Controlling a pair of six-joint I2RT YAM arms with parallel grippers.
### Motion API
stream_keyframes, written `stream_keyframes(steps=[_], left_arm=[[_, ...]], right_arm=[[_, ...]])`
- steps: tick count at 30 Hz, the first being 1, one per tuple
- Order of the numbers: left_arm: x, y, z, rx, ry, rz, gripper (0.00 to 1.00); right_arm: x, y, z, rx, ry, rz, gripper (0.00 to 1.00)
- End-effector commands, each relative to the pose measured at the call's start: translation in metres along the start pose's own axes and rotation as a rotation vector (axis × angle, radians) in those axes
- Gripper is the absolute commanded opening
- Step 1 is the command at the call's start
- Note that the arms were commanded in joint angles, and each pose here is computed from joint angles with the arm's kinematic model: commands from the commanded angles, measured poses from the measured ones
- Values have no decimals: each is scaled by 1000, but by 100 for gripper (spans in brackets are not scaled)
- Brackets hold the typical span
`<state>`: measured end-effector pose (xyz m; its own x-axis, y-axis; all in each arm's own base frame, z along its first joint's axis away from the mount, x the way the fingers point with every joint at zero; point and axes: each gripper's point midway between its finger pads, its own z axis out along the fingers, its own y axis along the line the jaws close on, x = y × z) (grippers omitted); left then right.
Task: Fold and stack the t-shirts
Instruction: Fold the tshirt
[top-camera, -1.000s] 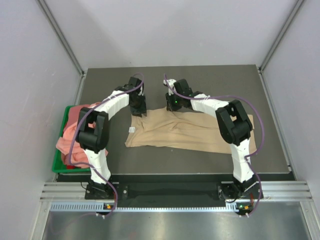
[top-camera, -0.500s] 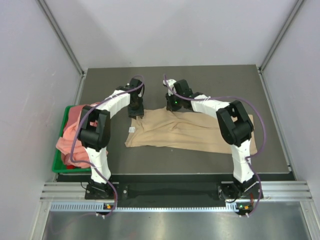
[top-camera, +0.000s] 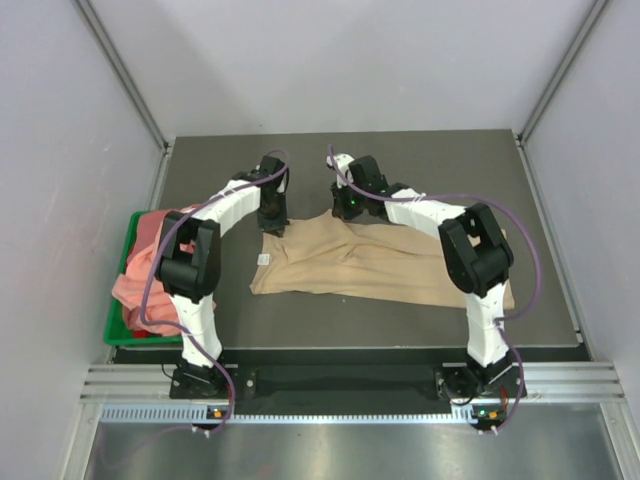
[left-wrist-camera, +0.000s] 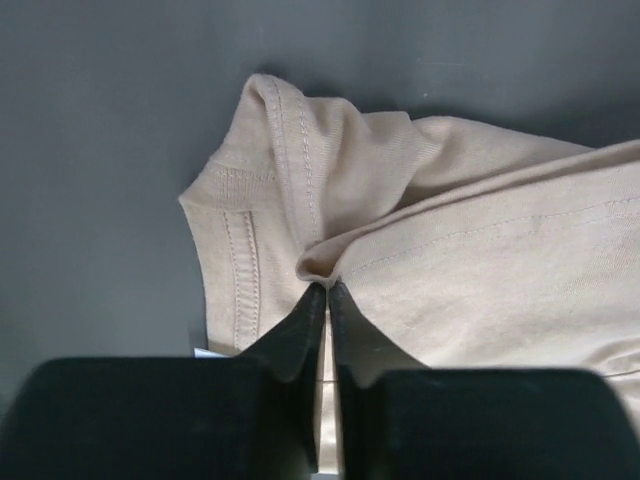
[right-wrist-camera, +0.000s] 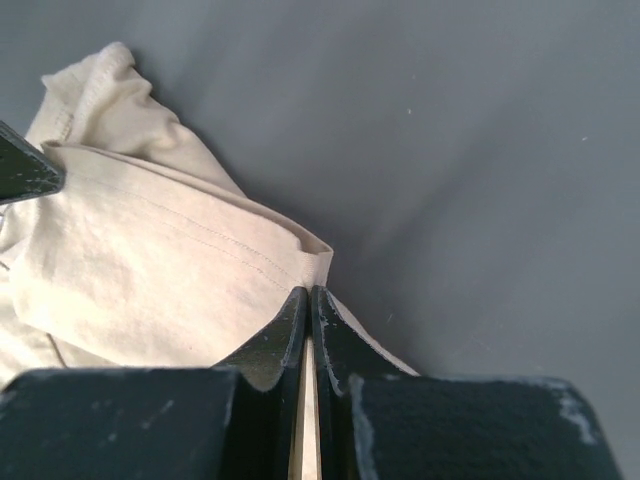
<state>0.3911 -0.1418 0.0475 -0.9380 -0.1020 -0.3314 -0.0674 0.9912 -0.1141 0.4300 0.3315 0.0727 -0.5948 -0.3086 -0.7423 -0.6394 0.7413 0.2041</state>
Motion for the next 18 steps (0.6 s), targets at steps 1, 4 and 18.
stream_keyframes(steps=[1, 4, 18], left_arm=[[-18, -10, -5, 40, -42, 12, 5], [-16, -10, -11, 34, -24, 7, 0], [15, -29, -65, 129, -47, 26, 0]], right_arm=[[-39, 21, -25, -29, -108, -46, 0], [-40, 23, -31, -32, -113, -38, 0], [-25, 41, -63, -97, -151, 0, 0]])
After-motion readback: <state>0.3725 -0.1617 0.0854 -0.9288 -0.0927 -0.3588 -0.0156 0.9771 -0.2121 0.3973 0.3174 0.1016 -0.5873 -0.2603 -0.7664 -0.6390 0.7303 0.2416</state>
